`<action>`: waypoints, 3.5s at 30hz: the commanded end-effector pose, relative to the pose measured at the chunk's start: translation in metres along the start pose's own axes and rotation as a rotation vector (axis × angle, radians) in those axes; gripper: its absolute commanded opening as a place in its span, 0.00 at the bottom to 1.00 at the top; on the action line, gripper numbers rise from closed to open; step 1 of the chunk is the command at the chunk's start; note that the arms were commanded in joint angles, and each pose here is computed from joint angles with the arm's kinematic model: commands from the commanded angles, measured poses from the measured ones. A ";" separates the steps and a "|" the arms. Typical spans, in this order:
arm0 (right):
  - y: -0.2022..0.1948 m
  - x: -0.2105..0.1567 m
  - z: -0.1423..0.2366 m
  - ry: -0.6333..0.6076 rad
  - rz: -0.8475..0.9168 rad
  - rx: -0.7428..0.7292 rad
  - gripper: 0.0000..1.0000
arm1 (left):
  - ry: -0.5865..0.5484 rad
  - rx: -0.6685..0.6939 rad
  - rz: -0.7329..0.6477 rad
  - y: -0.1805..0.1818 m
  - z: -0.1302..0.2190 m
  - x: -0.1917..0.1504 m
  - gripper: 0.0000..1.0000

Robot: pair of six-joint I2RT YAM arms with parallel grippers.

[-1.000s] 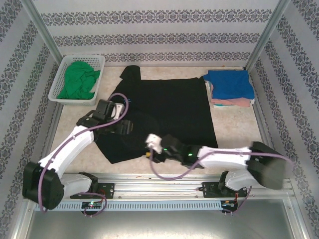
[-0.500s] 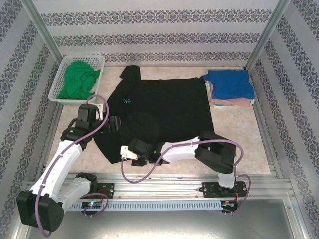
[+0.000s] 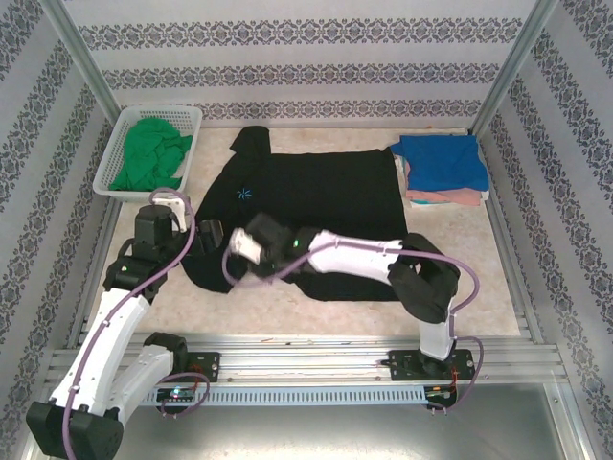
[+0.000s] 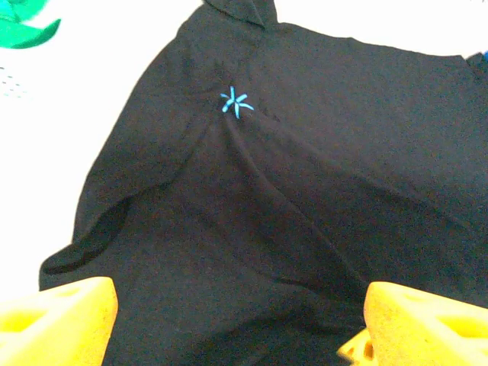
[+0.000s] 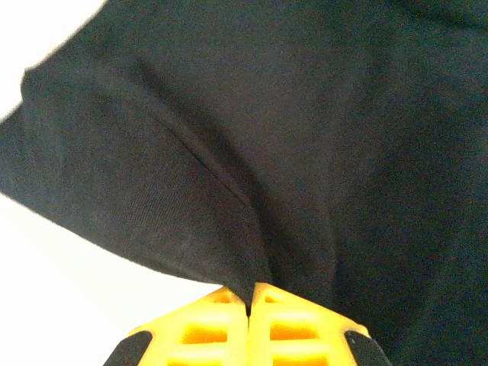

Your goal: Fold and stack the t-shirts

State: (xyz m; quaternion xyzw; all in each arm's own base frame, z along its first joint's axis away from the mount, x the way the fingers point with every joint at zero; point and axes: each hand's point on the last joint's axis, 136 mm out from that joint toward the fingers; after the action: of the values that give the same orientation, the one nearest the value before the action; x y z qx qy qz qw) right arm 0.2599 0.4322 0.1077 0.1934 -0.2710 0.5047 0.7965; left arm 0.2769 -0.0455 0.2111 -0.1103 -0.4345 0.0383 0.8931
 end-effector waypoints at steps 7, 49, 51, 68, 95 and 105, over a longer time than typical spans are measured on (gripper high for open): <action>-0.117 -0.025 -0.033 0.226 -0.482 -0.085 0.45 | 0.093 -0.044 0.078 -0.002 -0.012 -0.026 0.82; -0.147 -0.248 0.191 0.061 -1.015 -0.608 0.59 | 0.703 -0.179 -0.147 -0.099 0.047 -0.159 0.00; -0.147 -0.251 0.190 0.066 -1.009 -0.616 0.60 | 0.726 -0.225 -0.169 -0.109 0.055 -0.167 0.00; -0.158 -0.230 0.132 0.137 -1.035 -0.665 0.56 | 0.468 -0.304 -0.239 -0.131 0.013 -0.115 0.92; -0.129 -0.301 0.140 0.215 -1.356 -0.740 0.36 | 0.593 0.181 0.112 0.073 -0.237 -0.047 0.73; -0.133 -0.275 0.184 0.071 -1.295 -0.754 0.34 | 0.594 0.073 0.157 0.047 -0.182 -0.075 0.75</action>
State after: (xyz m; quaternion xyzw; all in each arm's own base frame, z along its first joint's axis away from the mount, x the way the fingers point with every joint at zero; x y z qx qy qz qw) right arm 0.2317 0.0796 0.0506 0.0106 -0.1977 -0.1953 0.9605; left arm 0.3933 -0.0296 0.0274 -0.0885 -0.1511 0.0923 0.9802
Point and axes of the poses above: each hand's point on the last joint's axis, 136 mm out from that joint toward the fingers, its own z axis back along the fingers, its own y axis along the line the jaws close on, x = y × z, and after that the axes turned 3 degrees about -z, right-handed
